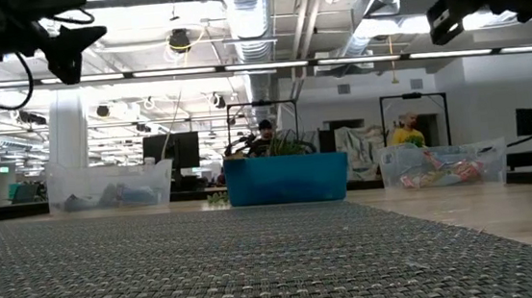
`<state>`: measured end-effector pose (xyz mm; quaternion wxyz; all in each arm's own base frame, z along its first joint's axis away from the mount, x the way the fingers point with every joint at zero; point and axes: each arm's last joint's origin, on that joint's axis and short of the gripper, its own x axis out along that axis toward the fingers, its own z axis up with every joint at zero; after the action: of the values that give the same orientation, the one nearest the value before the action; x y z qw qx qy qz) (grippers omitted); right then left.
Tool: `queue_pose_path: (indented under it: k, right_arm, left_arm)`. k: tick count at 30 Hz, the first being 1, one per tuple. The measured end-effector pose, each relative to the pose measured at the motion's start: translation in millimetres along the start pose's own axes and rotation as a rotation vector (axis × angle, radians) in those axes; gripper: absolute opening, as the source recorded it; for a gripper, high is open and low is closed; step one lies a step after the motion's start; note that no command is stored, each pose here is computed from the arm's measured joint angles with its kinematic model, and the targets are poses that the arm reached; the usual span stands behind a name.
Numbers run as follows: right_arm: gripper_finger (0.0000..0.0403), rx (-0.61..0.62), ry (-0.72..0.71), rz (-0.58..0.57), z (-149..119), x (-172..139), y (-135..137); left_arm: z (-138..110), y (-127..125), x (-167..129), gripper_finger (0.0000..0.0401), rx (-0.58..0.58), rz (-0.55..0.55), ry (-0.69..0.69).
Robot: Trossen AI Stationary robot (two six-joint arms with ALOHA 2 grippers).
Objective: Pick and place Granola Bars by type
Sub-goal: Return to Home Position
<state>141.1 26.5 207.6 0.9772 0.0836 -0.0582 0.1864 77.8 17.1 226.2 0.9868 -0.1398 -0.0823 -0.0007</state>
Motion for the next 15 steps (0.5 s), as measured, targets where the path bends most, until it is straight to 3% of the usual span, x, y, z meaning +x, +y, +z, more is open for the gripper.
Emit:
queue_pose_path:
  k: [5, 15]
  right_arm:
    - [0.0139, 0.005, -0.003, 0.117, 1.8, -0.2, 3.7]
    - [0.0139, -0.032, -0.043, 0.101, -7.2, -6.7, 0.0]
  left_arm:
    - [-8.8, 3.2, 3.6, 0.0222, -0.015, 0.039, -0.060]
    - [-16.9, -3.9, 6.7, 0.0222, -0.050, 0.054, -0.010]
